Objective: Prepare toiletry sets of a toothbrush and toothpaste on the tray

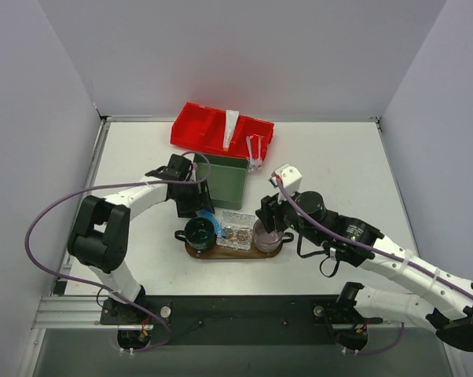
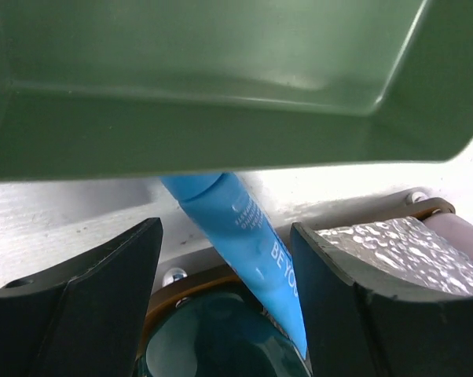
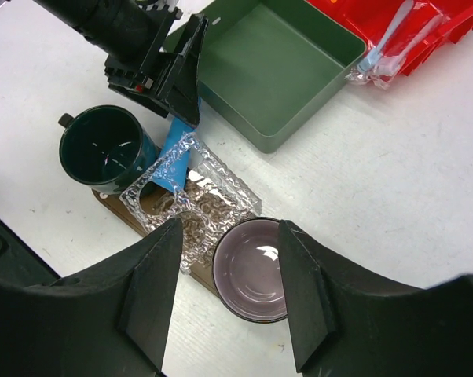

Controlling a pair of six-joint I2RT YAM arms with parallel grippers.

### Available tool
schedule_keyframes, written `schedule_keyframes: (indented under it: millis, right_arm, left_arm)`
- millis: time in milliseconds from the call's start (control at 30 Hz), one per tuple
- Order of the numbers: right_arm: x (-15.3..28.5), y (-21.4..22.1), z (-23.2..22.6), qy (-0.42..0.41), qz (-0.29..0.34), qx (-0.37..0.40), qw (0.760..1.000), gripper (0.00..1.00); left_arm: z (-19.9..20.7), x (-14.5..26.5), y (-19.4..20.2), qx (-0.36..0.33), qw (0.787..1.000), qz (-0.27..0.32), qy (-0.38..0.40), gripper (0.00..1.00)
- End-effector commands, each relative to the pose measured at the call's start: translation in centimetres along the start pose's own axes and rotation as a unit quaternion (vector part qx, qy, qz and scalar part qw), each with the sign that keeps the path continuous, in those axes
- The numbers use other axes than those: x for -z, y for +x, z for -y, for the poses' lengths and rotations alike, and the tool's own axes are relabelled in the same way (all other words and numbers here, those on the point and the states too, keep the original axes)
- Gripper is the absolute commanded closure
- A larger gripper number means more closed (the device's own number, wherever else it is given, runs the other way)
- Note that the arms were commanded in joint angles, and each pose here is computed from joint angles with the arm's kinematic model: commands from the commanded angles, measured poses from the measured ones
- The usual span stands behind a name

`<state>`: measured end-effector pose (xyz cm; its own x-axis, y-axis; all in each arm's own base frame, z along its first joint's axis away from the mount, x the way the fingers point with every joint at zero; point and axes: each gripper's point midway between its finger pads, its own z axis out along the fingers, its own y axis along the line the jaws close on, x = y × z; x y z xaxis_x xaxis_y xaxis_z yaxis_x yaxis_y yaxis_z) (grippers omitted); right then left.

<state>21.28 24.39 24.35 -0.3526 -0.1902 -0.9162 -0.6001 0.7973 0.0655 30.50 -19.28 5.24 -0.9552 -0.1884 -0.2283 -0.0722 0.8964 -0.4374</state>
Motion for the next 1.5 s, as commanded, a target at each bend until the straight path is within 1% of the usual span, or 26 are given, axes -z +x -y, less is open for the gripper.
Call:
schedule_keyframes:
  millis: [0,167,367,500,567,633,733,833,867,900,933,1000,1067,1100,1200,1333,1433,1467]
  right_arm:
    - [0.5,-0.1,0.6,0.006,0.011,-0.016,1.000,0.53]
    - [0.5,0.4,1.0,0.011,0.008,-0.019,1.000,0.53]
    - [0.4,0.8,1.3,0.016,0.005,-0.020,1.000,0.53]
    - [0.4,0.9,1.4,0.017,0.005,-0.021,1.000,0.53]
    - [0.5,1.0,1.5,0.019,0.005,-0.021,1.000,0.53]
    - [0.4,1.1,1.6,0.021,0.003,-0.023,1.000,0.53]
    - [0.3,1.2,1.6,0.022,0.001,-0.024,0.999,0.53]
    - [0.3,1.2,1.5,0.021,0.000,-0.027,0.999,0.53]
    - [0.2,1.3,1.5,0.021,-0.002,-0.029,0.999,0.53]
    - [0.2,1.3,1.5,0.022,-0.002,-0.030,0.999,0.53]
    - [0.2,1.4,1.5,0.021,-0.003,-0.032,0.999,0.53]
    - [0.3,1.3,1.5,0.021,-0.004,-0.032,0.999,0.54]
    - [0.4,1.3,1.5,0.021,-0.004,-0.033,0.999,0.54]
    - [0.4,1.4,1.6,0.023,-0.007,-0.034,0.999,0.54]
    - [0.3,1.6,1.5,0.025,-0.012,-0.044,0.999,0.55]
    - [-0.3,1.8,0.6,0.020,-0.025,-0.062,0.998,0.57]
    - [-1.3,2.4,-0.9,0.016,-0.043,-0.058,0.997,0.59]
    - [-1.5,1.9,-1.2,0.020,-0.040,-0.057,0.997,0.59]
  left_arm:
    - [1.7,-0.9,-1.2,0.002,1.000,0.010,0.028,0.23]
    - [1.8,-1.9,-1.0,-0.001,1.000,-0.004,0.025,0.25]
    - [1.8,-2.5,-0.8,0.017,0.999,-0.015,0.029,0.45]
    - [2.0,-1.9,-1.4,0.031,0.999,-0.003,0.037,0.55]
    - [2.3,-1.4,-1.5,0.037,0.998,0.003,0.046,0.62]
    - [2.8,-0.8,-1.8,0.042,0.997,0.009,0.058,0.66]
    - [3.6,0.0,-1.9,0.046,0.996,0.012,0.077,0.69]
    - [4.7,1.0,-2.2,0.048,0.993,0.017,0.102,0.77]
    - [4.9,1.2,-2.3,0.049,0.993,0.019,0.107,0.81]
    - [5.3,1.6,-2.5,0.048,0.992,0.023,0.115,0.82]
    - [5.8,2.3,-3.0,0.046,0.991,0.033,0.122,0.83]
    - [6.2,3.4,-3.7,0.041,0.990,0.048,0.124,0.90]
    - [6.6,4.4,-4.5,0.035,0.990,0.065,0.122,0.92]
    - [6.6,5.1,-5.0,0.026,0.990,0.080,0.116,0.95]
    - [6.6,6.9,-5.9,0.002,0.990,0.102,0.099,1.00]
    - [5.7,9.3,-7.2,-0.028,0.987,0.148,0.056,1.00]
    - [5.5,11.4,-8.0,-0.051,0.981,0.185,0.041,1.00]
    - [5.6,12.0,-8.2,-0.056,0.978,0.197,0.041,1.00]
